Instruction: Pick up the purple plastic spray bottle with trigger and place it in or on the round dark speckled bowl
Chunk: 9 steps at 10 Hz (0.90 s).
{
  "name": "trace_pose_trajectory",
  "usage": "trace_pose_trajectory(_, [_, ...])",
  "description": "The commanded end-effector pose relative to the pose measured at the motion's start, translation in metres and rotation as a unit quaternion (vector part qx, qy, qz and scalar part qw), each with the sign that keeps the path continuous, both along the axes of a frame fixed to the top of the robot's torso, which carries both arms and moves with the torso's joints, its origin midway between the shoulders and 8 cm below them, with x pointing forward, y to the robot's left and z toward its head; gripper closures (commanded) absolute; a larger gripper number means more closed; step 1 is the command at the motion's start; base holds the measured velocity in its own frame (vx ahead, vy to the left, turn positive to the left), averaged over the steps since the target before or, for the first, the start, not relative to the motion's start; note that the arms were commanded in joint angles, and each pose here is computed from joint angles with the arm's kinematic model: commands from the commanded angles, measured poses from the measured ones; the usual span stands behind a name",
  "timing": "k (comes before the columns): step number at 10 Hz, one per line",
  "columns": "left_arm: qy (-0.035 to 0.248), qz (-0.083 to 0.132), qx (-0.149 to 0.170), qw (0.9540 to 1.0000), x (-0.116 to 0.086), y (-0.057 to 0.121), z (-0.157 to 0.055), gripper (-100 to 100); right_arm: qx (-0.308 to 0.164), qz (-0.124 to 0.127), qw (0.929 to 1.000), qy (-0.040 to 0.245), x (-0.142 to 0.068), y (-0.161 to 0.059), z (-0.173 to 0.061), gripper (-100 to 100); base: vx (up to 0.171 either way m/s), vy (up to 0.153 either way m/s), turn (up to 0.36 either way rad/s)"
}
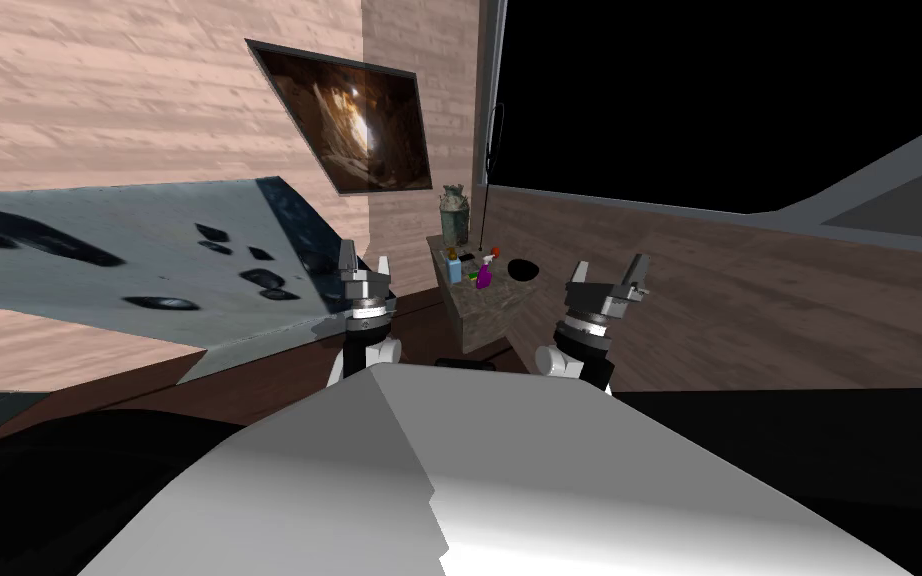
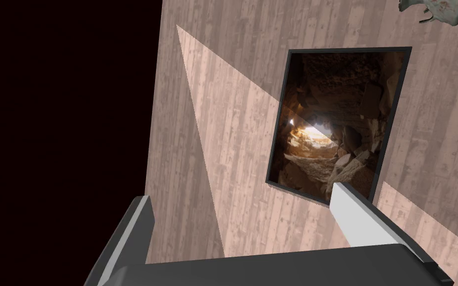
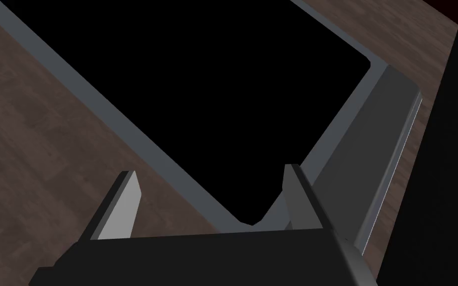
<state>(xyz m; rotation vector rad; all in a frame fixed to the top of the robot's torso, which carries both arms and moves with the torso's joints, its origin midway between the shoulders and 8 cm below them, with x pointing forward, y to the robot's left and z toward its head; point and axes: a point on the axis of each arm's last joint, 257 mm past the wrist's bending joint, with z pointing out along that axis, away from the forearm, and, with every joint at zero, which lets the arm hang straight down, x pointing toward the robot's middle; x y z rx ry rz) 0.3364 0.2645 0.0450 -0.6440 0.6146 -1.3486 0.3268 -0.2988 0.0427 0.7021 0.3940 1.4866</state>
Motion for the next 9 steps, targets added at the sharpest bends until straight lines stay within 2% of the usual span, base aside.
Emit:
trace_pose_trajectory(1, [0.0, 0.0, 0.0, 1.0, 0.0, 0.0, 0.0, 0, -0.026, 0.004, 0.9996, 0.008, 0.005, 0.004, -0.002, -100, 0.005, 0.035, -0.026])
trace_pose_trajectory(4, [0.0, 0.0, 0.0, 1.0, 0.0, 0.0, 0.0, 0, -0.09, -0.002, 0.9953, 0.034, 0.02, 0.009, -0.014, -100, 0.006, 0.097, -0.049])
trace_pose_trajectory(6, [0.0, 0.0, 0.0, 1.0, 0.0, 0.0, 0.0, 0, -0.134, -0.019, 0.9892, 0.055, 0.035, 0.008, -0.027, -100, 0.011, 0.182, -0.075])
trace_pose_trajectory(8, [0.0, 0.0, 0.0, 1.0, 0.0, 0.0, 0.0, 0, -0.177, -0.045, 0.9801, 0.077, 0.051, 0.002, -0.04, -100, 0.003, 0.232, -0.089])
trace_pose_trajectory(9, [0.0, 0.0, 0.0, 1.0, 0.0, 0.0, 0.0, 0, -0.177, -0.045, 0.9799, 0.08, 0.052, 0.001, -0.043, -100, 0.016, 0.157, -0.031])
